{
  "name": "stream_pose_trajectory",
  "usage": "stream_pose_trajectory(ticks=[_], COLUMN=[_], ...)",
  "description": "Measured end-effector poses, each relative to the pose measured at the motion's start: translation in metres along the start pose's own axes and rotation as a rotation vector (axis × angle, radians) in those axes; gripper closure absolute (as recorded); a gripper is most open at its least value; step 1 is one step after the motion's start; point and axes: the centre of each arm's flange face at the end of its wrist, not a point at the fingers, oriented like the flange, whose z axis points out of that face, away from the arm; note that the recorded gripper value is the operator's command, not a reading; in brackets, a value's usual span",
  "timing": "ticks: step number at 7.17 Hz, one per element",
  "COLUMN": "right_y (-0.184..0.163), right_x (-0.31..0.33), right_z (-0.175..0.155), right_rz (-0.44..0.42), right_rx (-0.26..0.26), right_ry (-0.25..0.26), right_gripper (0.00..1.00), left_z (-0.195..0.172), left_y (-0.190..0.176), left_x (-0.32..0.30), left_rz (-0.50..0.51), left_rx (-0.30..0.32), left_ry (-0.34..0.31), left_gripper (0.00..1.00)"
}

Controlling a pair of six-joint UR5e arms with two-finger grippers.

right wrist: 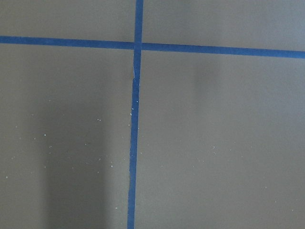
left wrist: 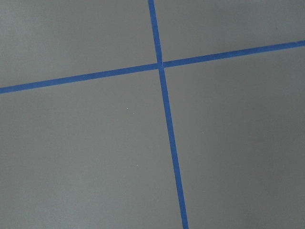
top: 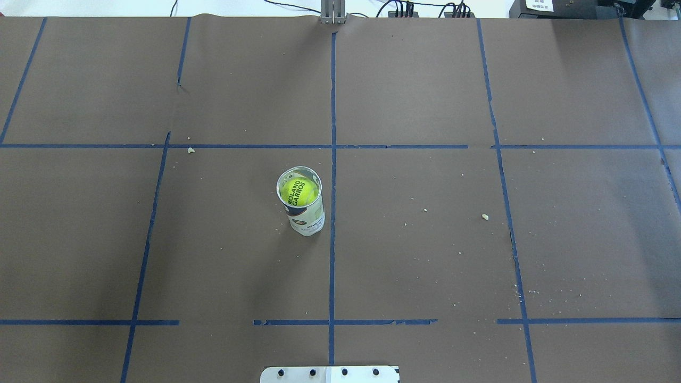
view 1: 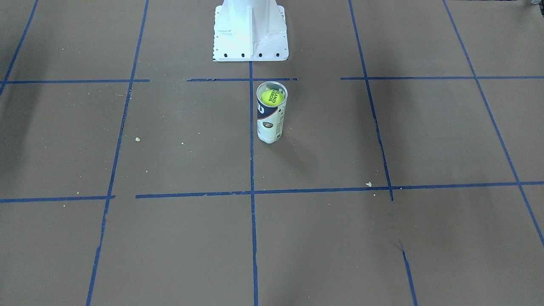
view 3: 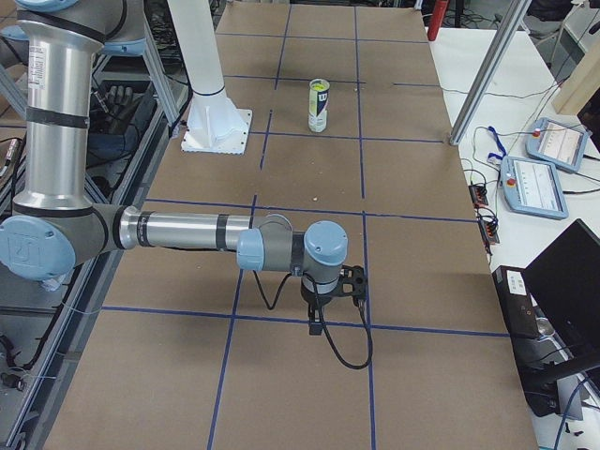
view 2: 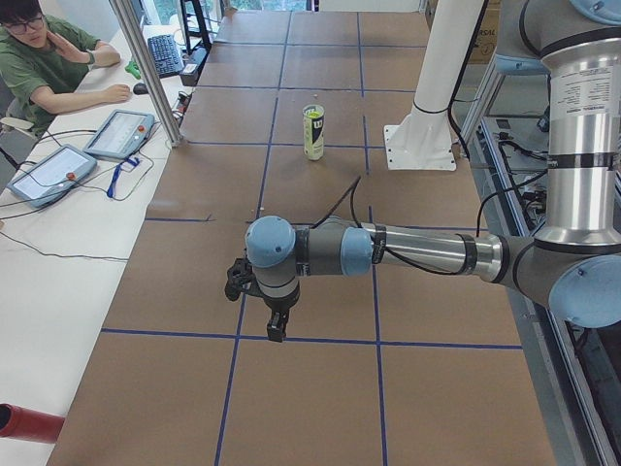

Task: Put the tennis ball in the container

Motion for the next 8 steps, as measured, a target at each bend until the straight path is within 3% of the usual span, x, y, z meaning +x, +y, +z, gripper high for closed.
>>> stream_pose_trajectory(ticks=[8], right_y=[-0.0003], right_x=[-0.0002], right_z=[-0.0002], right_rz=[0.000], right_rx=[0.000], right_ry=[0.000], right_gripper=[0.00], left_z=[-0.0019], left_y=[-0.0001], left_x=[0.0020], left_rz=[0.004], left_rx=[0.003], left_ry=[-0.001], left_gripper=[0.00])
